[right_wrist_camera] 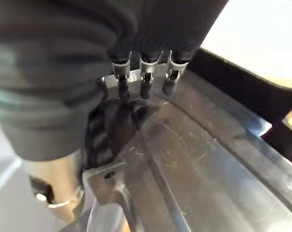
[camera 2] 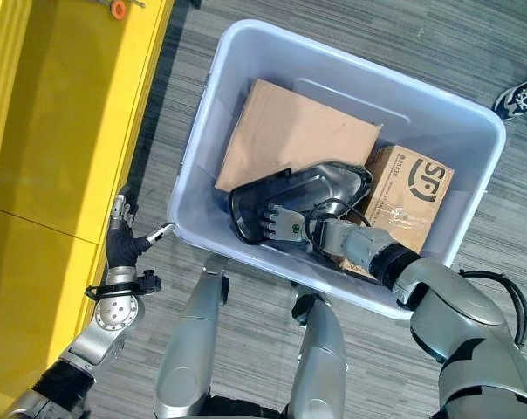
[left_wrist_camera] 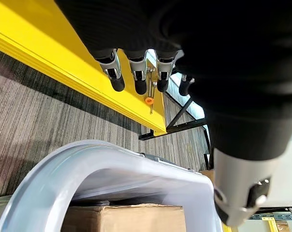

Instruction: Move parts from the plastic box to the shelf.

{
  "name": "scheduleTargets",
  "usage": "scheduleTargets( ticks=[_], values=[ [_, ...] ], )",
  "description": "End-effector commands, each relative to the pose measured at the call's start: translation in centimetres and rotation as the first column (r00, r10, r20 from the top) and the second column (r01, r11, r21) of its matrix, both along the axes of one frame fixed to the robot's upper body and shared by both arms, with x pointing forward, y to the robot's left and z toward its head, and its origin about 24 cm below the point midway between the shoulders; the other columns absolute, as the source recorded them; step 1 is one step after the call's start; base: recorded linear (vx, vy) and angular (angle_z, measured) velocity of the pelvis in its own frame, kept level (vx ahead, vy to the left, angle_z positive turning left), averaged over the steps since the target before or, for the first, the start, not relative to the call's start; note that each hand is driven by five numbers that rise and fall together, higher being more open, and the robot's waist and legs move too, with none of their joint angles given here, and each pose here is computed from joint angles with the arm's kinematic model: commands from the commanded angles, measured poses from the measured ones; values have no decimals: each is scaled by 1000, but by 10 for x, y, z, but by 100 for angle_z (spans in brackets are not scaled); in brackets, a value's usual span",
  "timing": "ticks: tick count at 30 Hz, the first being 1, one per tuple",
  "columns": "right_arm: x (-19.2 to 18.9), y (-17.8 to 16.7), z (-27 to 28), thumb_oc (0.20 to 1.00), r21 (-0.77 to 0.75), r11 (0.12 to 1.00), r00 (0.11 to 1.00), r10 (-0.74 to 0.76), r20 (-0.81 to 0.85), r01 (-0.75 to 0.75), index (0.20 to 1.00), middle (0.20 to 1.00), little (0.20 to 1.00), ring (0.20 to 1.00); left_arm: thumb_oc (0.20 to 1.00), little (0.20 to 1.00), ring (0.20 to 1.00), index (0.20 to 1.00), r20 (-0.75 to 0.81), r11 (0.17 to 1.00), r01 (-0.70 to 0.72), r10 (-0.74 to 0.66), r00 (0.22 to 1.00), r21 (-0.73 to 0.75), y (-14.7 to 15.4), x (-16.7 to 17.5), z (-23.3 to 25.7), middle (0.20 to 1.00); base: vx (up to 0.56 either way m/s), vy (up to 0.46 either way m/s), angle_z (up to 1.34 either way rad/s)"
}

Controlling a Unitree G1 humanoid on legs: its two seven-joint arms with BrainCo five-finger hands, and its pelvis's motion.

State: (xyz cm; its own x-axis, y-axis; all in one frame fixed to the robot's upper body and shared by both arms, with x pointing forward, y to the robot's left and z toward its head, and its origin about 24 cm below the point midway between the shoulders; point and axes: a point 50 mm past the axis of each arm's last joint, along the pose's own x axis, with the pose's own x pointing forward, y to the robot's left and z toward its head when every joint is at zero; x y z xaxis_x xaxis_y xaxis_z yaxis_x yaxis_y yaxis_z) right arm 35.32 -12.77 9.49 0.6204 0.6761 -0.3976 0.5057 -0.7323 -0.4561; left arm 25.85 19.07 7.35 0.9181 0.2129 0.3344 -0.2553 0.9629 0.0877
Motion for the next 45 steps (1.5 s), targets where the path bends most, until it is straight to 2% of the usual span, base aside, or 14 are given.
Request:
scheduleTargets(
  ticks=[1,13,19,25,31,35,38,39,40,41,42,43,44,45],
  values=[
    [2,-14,13,1000,-82,996,998,33,53,-29,1000,1000,1000,1000,1000,1000,1000,1000,59,999,41,-40,997,-24,-4,-12,8,1000,0,0,0],
    [4,42,65,1000,-131,972,933,223,281,-193,1000,1000,1000,1000,1000,1000,1000,1000,44,995,88,-87,995,-37,-15,-12,6,1000,0,0,0],
    [-3,60,86,1000,-181,963,900,252,355,-198,1000,1000,1000,1000,1000,1000,1000,1000,29,994,106,-105,994,-33,-15,-13,3,1000,0,-1,1],
    [-4,61,104,1000,-196,971,898,204,391,-135,1000,1000,1000,1000,1000,1000,1000,1000,22,995,96,-95,995,-20,-10,-12,3,1000,11,-41,0],
    [8,39,115,1000,-199,980,898,110,427,-25,1000,1000,1000,1000,1000,1000,1000,1000,15,996,92,-92,996,8,-4,-13,4,1000,-3,-58,-4],
    [13,22,133,1000,-47,997,879,-32,477,62,1000,1000,1000,1000,1000,1000,1000,1000,20,995,95,-95,995,21,0,-15,6,1000,-16,-49,-1],
    [12,11,150,1000,207,976,883,-149,445,60,1000,1000,1000,1000,1000,1000,1000,1000,31,994,99,-100,995,42,2,-19,5,1000,-7,-28,0],
    [12,7,156,1000,301,952,887,-186,422,57,1000,1000,1000,1000,1000,1000,1000,1000,38,994,99,-101,994,56,2,-20,5,1000,-19,-51,-3],
    [7,-3,167,1000,542,840,908,-221,356,-8,1000,1000,1000,1000,1000,1000,1000,1000,68,991,91,-97,993,99,2,-21,9,1000,-18,-31,-4],
    [6,-7,169,1000,608,794,915,-231,331,-19,1000,1000,1000,1000,1000,1000,1000,1000,79,990,86,-95,992,115,1,-22,9,1000,-18,-11,-6],
    [3,-14,171,1000,722,690,929,-237,284,-44,1000,1000,1000,1000,1000,1000,1000,1000,101,987,82,-96,990,135,0,-22,12,1000,-18,17,-10],
    [-1,-24,168,1000,858,509,950,-228,212,-69,1000,1000,1000,1000,1000,1000,1000,1000,142,984,73,-96,985,163,-1,-23,19,1000,-31,31,-14],
    [-4,-28,164,1000,905,417,958,-216,189,-84,1000,1000,1000,1000,1000,1000,1000,1000,163,980,70,-100,982,184,-3,-23,22,1000,-60,73,-28],
    [-9,-34,155,1000,963,256,971,-195,138,-85,1000,1000,1000,1000,1000,1000,1000,1000,209,976,55,-100,973,212,-7,-23,31,1000,-46,86,-35]
  ],
)
